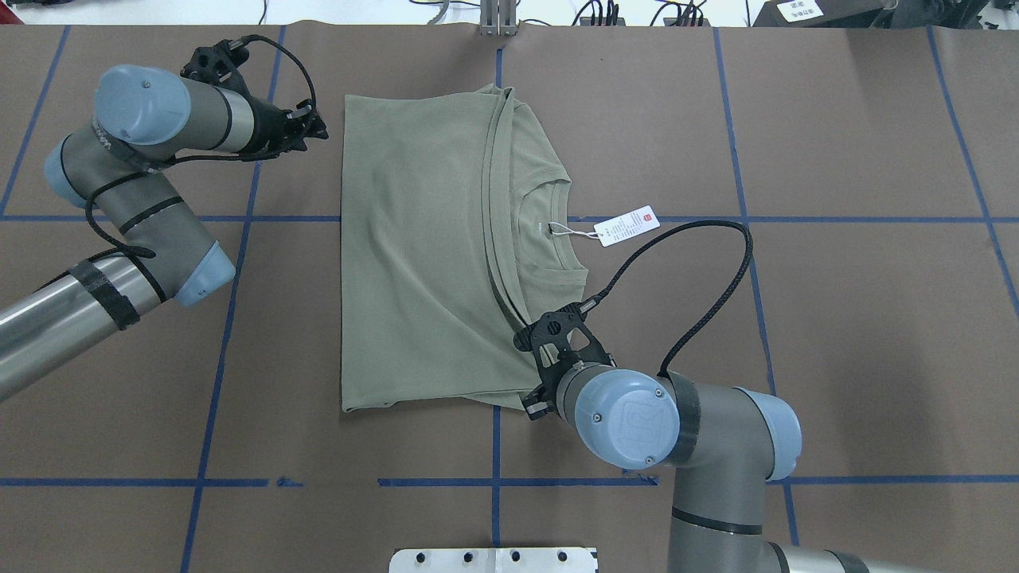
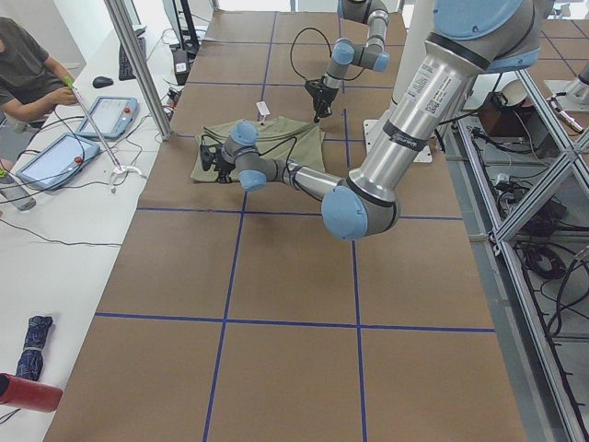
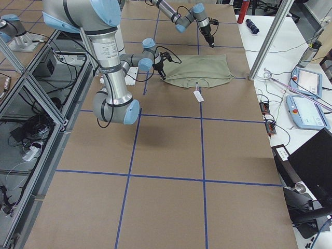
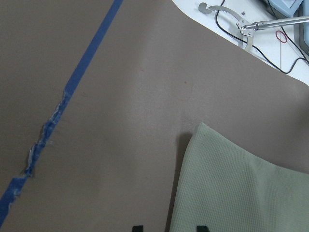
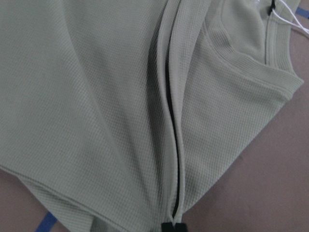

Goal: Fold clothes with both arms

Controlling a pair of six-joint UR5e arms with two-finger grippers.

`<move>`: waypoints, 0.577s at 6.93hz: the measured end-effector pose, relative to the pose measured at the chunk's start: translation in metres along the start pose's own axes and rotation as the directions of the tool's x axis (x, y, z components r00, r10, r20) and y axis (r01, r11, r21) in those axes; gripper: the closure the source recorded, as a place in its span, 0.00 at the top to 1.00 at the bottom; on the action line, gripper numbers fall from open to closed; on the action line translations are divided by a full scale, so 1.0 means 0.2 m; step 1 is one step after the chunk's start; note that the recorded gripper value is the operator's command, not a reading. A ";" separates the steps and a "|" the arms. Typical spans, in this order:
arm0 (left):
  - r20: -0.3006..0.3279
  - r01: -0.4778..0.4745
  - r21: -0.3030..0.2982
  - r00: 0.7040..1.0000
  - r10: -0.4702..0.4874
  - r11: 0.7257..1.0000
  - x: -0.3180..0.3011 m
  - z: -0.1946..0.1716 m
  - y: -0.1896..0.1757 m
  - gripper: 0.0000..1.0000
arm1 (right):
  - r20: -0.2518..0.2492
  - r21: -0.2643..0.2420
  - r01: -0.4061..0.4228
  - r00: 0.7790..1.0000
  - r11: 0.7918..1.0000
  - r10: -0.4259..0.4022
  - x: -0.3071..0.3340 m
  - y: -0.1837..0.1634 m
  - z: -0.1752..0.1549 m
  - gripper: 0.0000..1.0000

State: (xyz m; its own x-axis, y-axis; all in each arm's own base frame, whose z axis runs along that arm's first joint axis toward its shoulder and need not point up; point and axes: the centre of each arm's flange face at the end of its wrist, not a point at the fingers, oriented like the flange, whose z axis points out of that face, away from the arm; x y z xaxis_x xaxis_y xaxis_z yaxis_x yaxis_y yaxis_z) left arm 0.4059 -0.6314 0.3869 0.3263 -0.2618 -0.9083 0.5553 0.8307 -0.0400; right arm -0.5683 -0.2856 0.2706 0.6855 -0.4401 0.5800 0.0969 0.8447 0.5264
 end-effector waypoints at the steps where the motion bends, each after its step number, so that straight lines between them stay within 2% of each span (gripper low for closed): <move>1: -0.001 0.001 0.000 1.000 -0.001 1.000 0.01 0.00 0.00 0.47 | -0.002 -0.003 -0.029 1.000 1.000 0.029 -0.01 0.06 0.01 0.00; 3: -0.003 0.001 0.001 1.000 -0.001 1.000 0.02 0.00 0.00 0.47 | 0.014 -0.008 -0.048 0.999 0.999 0.048 -0.03 0.10 -0.01 0.09; 4: -0.004 0.001 0.001 1.000 -0.001 1.000 0.02 0.00 0.00 0.47 | 0.023 -0.006 -0.050 0.998 0.999 0.051 -0.03 0.09 -0.03 0.44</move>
State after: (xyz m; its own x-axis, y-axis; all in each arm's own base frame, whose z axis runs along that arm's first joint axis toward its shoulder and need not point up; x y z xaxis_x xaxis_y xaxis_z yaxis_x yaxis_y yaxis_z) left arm 0.4065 -0.6320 0.3830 0.3229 -0.2610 -0.9097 0.5561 0.8301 -0.0409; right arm -0.5664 -0.2649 0.2720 0.6730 -0.4036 0.6199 0.0668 0.8678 0.4924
